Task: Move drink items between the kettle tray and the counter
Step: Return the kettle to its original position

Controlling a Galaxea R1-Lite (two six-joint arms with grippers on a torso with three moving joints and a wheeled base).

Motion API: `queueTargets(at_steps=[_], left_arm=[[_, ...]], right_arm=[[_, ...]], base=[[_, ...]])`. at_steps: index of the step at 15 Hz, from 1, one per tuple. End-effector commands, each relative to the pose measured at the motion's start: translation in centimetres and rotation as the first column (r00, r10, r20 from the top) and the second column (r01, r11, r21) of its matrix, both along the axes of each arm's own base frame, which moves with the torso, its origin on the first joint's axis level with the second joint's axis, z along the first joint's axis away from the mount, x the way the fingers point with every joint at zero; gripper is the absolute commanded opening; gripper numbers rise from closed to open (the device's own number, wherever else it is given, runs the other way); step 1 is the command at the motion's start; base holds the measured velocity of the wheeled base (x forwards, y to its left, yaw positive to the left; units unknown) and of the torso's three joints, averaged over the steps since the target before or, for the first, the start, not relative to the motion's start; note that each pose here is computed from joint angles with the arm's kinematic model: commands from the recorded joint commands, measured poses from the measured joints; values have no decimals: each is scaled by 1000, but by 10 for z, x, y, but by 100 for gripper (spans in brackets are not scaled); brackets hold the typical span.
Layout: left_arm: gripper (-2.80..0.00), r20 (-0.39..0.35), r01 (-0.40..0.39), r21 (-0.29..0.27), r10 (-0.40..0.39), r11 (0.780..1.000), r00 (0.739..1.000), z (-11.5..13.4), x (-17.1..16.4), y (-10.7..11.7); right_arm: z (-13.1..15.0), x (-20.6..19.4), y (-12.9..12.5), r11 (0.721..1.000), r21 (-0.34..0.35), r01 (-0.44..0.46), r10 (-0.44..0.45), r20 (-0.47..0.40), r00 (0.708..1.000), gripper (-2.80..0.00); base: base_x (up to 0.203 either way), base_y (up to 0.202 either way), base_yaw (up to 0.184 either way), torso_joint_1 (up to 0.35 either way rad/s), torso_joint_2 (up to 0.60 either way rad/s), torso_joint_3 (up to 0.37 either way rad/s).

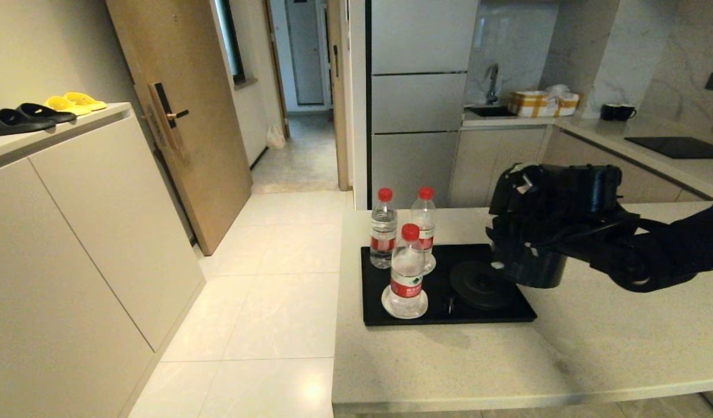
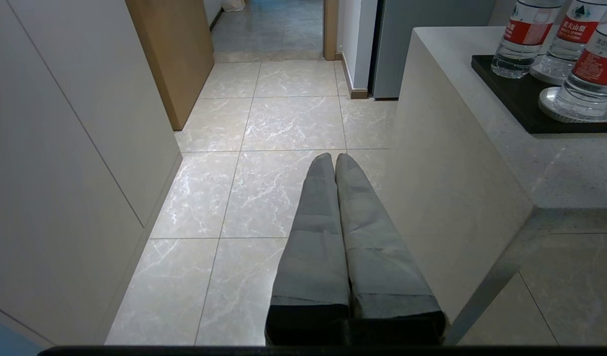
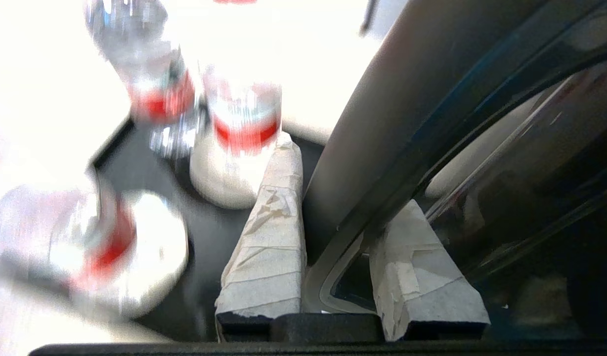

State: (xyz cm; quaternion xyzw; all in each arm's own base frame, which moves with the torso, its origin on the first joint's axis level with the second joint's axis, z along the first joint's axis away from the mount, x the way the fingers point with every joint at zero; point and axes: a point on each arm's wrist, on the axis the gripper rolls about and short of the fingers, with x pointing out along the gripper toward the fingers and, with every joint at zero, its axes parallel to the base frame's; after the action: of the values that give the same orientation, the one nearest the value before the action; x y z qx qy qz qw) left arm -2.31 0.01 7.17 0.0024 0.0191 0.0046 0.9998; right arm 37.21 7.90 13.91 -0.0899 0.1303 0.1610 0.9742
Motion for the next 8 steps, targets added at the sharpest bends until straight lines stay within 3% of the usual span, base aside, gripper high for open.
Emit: queueTargets(at_steps=[1,3,8], left_arm=[[-280,-2,-1,0,1,1000,1000,0,0,0],[-280,-2,-1,0,1,1000,1000,0,0,0],[-280,-2,0,0,0,1000,1000,0,0,0]], right_arm=[[-19,1,29,1000,12,20,-20,15,1000,-280],[-19,0,34,999,48,20,-21,9,1000,-280],[-41,-7,55,999,29,-27,29,-45,999,-280]], base=[[0,0,0,0,0,0],[0,0,0,0,0,0],[0,0,0,0,0,0]])
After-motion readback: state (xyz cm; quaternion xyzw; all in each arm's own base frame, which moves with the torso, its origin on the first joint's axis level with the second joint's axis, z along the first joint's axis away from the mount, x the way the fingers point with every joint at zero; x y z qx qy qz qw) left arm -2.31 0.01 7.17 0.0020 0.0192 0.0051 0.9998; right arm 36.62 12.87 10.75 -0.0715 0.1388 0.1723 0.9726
